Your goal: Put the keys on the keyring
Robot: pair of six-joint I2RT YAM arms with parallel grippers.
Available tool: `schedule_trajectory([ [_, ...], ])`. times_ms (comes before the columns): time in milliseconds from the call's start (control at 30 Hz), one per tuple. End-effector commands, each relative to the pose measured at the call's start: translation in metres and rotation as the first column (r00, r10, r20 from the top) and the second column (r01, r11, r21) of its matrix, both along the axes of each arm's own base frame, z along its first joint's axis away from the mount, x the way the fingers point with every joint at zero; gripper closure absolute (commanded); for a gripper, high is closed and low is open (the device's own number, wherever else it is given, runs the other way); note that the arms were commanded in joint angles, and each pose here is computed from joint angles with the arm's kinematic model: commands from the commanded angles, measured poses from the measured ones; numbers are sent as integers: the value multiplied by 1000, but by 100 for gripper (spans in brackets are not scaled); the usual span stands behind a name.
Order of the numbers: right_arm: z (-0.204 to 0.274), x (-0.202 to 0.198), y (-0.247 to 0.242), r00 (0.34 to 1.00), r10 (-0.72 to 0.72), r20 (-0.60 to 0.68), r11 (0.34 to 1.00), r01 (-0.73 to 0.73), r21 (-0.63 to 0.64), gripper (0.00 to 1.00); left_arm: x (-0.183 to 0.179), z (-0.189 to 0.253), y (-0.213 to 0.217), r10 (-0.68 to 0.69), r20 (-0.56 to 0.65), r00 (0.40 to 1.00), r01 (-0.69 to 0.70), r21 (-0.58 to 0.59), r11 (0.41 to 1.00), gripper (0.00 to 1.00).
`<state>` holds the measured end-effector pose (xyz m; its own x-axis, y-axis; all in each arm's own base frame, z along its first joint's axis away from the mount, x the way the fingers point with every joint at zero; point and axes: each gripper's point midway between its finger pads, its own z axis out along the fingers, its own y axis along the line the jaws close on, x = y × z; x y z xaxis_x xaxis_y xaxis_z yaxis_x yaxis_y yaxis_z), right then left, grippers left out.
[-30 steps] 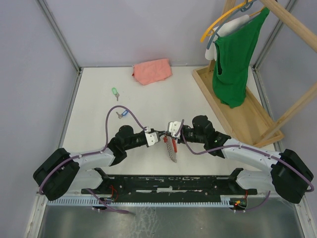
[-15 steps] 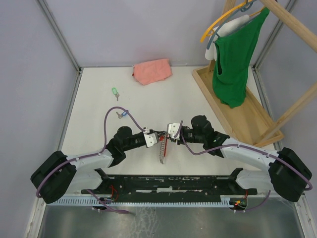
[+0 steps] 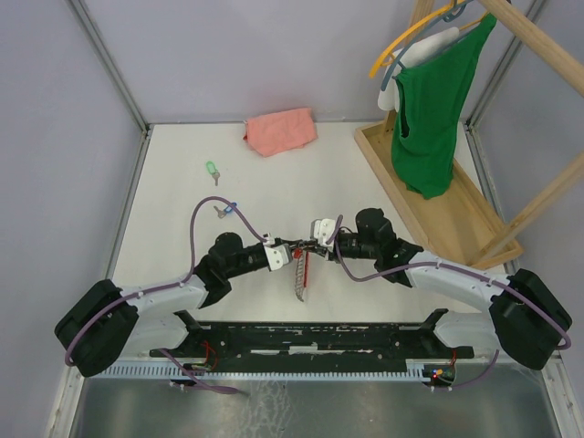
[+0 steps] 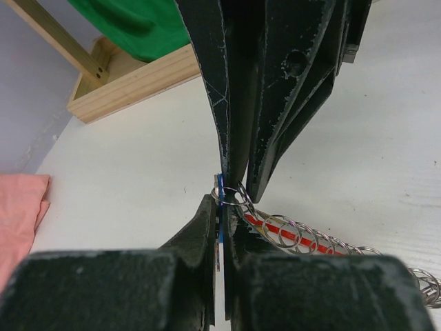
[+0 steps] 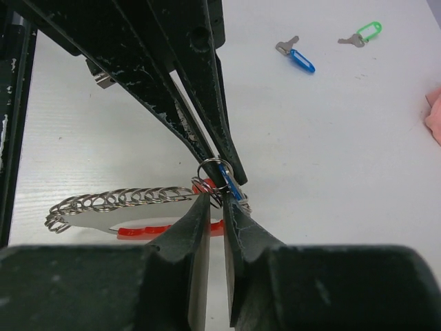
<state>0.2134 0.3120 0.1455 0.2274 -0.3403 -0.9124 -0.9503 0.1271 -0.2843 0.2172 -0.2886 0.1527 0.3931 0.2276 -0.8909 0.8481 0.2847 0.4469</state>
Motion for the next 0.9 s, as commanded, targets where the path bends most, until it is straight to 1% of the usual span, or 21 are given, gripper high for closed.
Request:
schedule_trajectory([
  [0, 32, 4, 13, 999, 28, 45, 992, -33, 118, 83, -3, 30, -7, -25, 70, 997, 30, -73, 997, 97],
  [133, 33, 5, 12, 999, 15, 29, 990, -19, 138, 92, -1, 30, -6, -8, 57, 998, 13, -75, 997, 97],
  [200, 36, 6, 11, 1000, 3, 28, 988, -7, 152, 99, 2, 28, -4, 15, 35, 999, -12, -72, 997, 97],
  [233, 37, 7, 10, 1000, -7, 30, 988, 2, 156, 99, 4, 29, -2, 38, 25, 999, -36, -77, 996, 97],
  [333, 41, 13, 4, 997, -55, 45, 985, 47, 166, 99, 12, 26, 9, 128, -26, 991, -130, -90, 987, 97],
  [400, 44, 17, -1, 994, -95, 58, 981, 84, 176, 99, 17, 23, 16, 186, -80, 979, -192, -90, 977, 97],
  [500, 55, 24, -5, 985, -154, 83, 965, 132, 225, 99, 19, 15, 23, 238, -175, 955, -256, -92, 962, 97],
  [700, 71, 37, -11, 964, -256, 76, 916, 217, 337, 99, 9, 1, 25, 262, -290, 920, -301, -100, 948, 97],
  [800, 77, 39, -10, 961, -273, 46, 892, 235, 387, 99, 0, -6, 20, 252, -316, 915, -300, -112, 947, 97],
  [867, 80, 40, -11, 959, -283, 29, 875, 245, 418, 99, -1, -13, 21, 285, -330, 900, -336, -106, 936, 97],
])
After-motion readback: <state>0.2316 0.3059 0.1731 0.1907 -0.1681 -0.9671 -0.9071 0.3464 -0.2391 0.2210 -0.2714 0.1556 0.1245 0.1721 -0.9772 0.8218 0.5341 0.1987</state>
